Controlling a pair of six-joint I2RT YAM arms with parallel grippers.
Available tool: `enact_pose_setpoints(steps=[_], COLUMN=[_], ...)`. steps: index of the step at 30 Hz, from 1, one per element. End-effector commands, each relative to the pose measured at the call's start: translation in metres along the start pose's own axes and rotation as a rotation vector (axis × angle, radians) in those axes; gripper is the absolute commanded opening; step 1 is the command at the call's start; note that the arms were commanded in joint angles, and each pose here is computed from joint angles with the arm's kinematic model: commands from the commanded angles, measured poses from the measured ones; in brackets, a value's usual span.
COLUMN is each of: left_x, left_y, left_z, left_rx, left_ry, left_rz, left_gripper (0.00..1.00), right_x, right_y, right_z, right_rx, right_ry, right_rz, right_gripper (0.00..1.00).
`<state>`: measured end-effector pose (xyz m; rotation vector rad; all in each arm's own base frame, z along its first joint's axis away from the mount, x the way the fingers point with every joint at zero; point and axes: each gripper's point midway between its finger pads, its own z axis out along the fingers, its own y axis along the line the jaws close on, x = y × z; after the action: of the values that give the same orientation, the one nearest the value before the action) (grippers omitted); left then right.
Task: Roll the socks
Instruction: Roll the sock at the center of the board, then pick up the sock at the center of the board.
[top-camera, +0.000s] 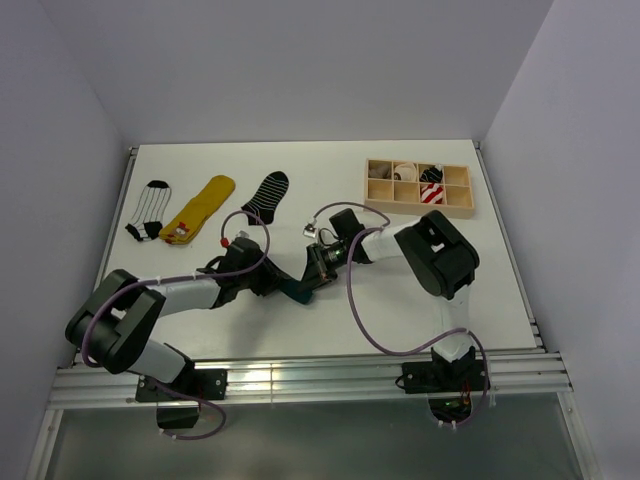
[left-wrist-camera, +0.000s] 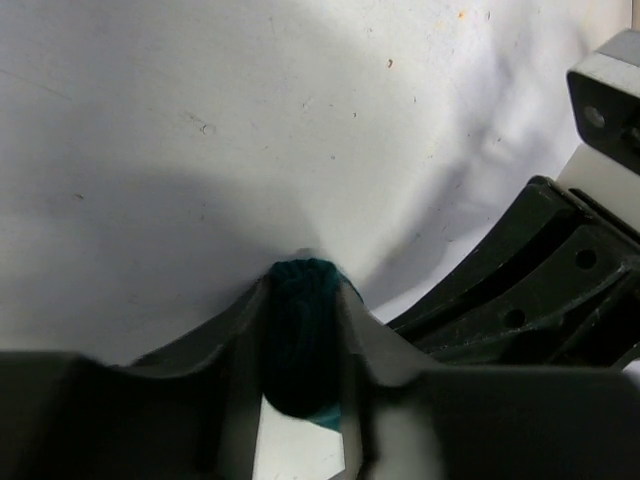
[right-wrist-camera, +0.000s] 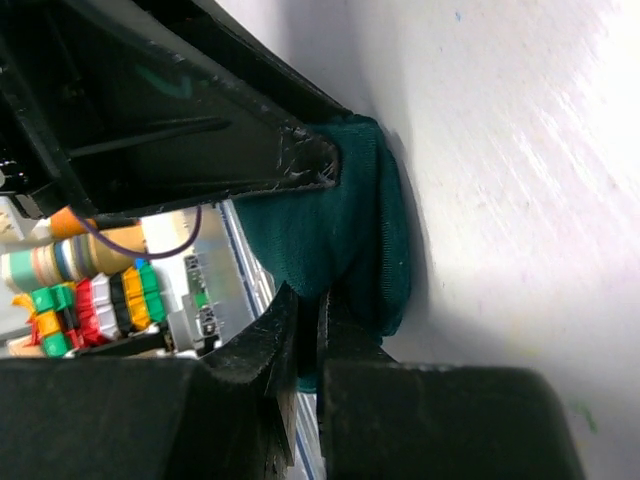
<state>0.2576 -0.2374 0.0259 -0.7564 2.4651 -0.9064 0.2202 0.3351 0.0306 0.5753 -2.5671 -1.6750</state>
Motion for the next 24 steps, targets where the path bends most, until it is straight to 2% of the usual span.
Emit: enact_pose_setpoints(steps=[1, 3, 8, 11, 17, 19, 24], left_x=[0.015, 0.016, 0.016, 0.016, 0.013, 0.012, 0.012], left_y=[0.013, 0.015, 0.013, 0.013, 0.009, 0.006, 0.004], left_z=[0.003, 0.003, 0.002, 0.0, -0.001, 0.0, 0.0], left_rx=[-0.049, -0.069, -0.103, -0.124, -0.158, -0.158, -0.176], left_ry=[0.054, 0.066, 0.085, 0.097, 0.103, 0.107, 0.125], left_rz=[0.016, 0.022, 0.057, 0.073, 0.099, 0.106, 0.114], left_gripper=[0.25, 0.23, 0.2, 0.19, 0.19, 0.19, 0.19], right_x=[0.0, -0.005, -0.021, -0.031, -0.036, -0.026, -0.019], right_y=[-0.023, -0.023, -0.002, 0.011, 0.032, 0.044, 0.051], right_z=[-0.006, -0.012, -0.031, -0.041, -0.054, -0.042, -0.029], right_rx=[0.18, 0.233, 0.401, 0.513, 0.749, 0.77, 0.843], right_ry=[-0.036, -0.07, -0.18, -0.262, -0.389, -0.382, -0.392], right_rz=[-0.017, -0.049, -0.258, -0.377, -0.628, -0.708, -0.789], right_gripper=[0.07, 0.18, 0.45, 0.54, 0.61, 0.63, 0.67])
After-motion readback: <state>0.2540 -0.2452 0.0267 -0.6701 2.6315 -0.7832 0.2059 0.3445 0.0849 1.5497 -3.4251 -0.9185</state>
